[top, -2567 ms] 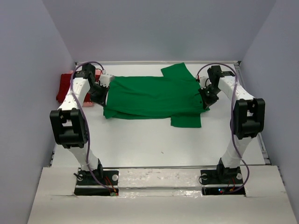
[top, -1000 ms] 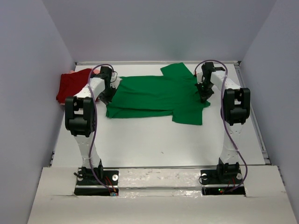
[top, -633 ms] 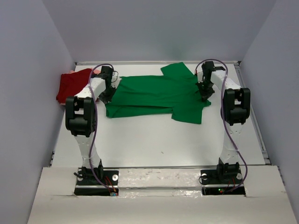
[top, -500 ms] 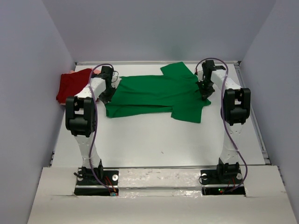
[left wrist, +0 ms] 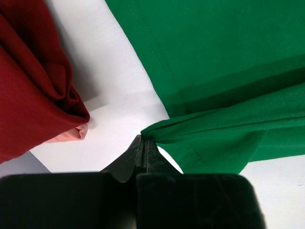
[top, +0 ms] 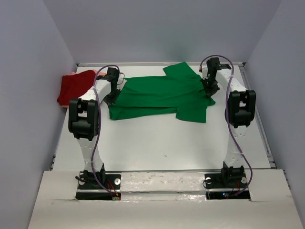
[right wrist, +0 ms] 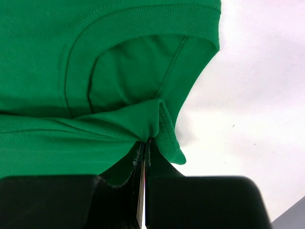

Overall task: Fold and stack the t-shirts
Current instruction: Fold the tshirt

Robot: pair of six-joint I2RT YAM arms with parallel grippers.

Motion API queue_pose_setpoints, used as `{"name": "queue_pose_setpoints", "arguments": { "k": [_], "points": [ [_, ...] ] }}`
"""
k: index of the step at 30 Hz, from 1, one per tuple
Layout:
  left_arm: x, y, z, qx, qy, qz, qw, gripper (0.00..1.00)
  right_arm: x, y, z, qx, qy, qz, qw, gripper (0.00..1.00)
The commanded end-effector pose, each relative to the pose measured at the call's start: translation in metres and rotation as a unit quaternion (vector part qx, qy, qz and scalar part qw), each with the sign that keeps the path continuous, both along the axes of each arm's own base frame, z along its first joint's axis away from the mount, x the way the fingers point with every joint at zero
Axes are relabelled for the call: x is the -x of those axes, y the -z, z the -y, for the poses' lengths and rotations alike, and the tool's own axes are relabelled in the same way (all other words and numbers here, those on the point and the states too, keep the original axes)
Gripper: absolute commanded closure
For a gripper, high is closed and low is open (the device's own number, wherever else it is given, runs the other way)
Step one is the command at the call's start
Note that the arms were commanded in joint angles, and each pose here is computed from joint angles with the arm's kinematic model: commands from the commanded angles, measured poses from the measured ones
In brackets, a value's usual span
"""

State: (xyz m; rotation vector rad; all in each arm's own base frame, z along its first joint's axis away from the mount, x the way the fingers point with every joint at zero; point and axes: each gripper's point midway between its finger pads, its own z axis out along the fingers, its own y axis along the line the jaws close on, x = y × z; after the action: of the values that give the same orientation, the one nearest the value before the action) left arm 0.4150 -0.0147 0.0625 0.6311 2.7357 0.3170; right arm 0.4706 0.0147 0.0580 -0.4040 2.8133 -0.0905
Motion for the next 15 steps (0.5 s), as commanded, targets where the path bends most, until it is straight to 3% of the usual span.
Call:
{"name": "queue_pose_setpoints", "arguments": {
  "k": [1, 4, 9, 10, 11, 14, 15],
  "points": [
    [-0.009, -0.013, -0.007, -0.032, -0.005, 0.027, 0.999, 1.0, -0.02, -0.01, 0.004, 0.007, 0.007, 0.03, 1.0, 1.0],
    [-0.012, -0.013, -0.009, -0.047, -0.009, 0.035, 0.998, 1.0, -0.021, -0.006, 0.004, 0.007, 0.003, 0.026, 1.0, 0.91],
    [-0.015, -0.008, -0.008, -0.051, -0.012, 0.03, 0.998, 0.91, -0.021, 0.001, 0.004, 0.009, 0.001, 0.02, 1.0, 0.67],
    [-0.014, -0.006, -0.009, -0.054, -0.012, 0.027, 0.998, 0.87, -0.02, 0.002, 0.005, 0.009, 0.001, 0.017, 1.0, 0.62],
    [-0.014, -0.006, -0.009, -0.056, -0.014, 0.029, 0.998, 0.78, -0.019, 0.003, 0.005, 0.01, 0.001, 0.014, 1.0, 0.51],
    [-0.015, -0.007, -0.01, -0.062, -0.016, 0.031, 0.997, 0.68, -0.016, 0.003, 0.006, 0.014, -0.001, 0.013, 1.0, 0.31],
    [-0.015, -0.01, -0.011, -0.064, -0.019, 0.035, 0.997, 0.63, -0.015, 0.003, 0.006, 0.014, -0.003, 0.011, 1.0, 0.3]
  ]
}}
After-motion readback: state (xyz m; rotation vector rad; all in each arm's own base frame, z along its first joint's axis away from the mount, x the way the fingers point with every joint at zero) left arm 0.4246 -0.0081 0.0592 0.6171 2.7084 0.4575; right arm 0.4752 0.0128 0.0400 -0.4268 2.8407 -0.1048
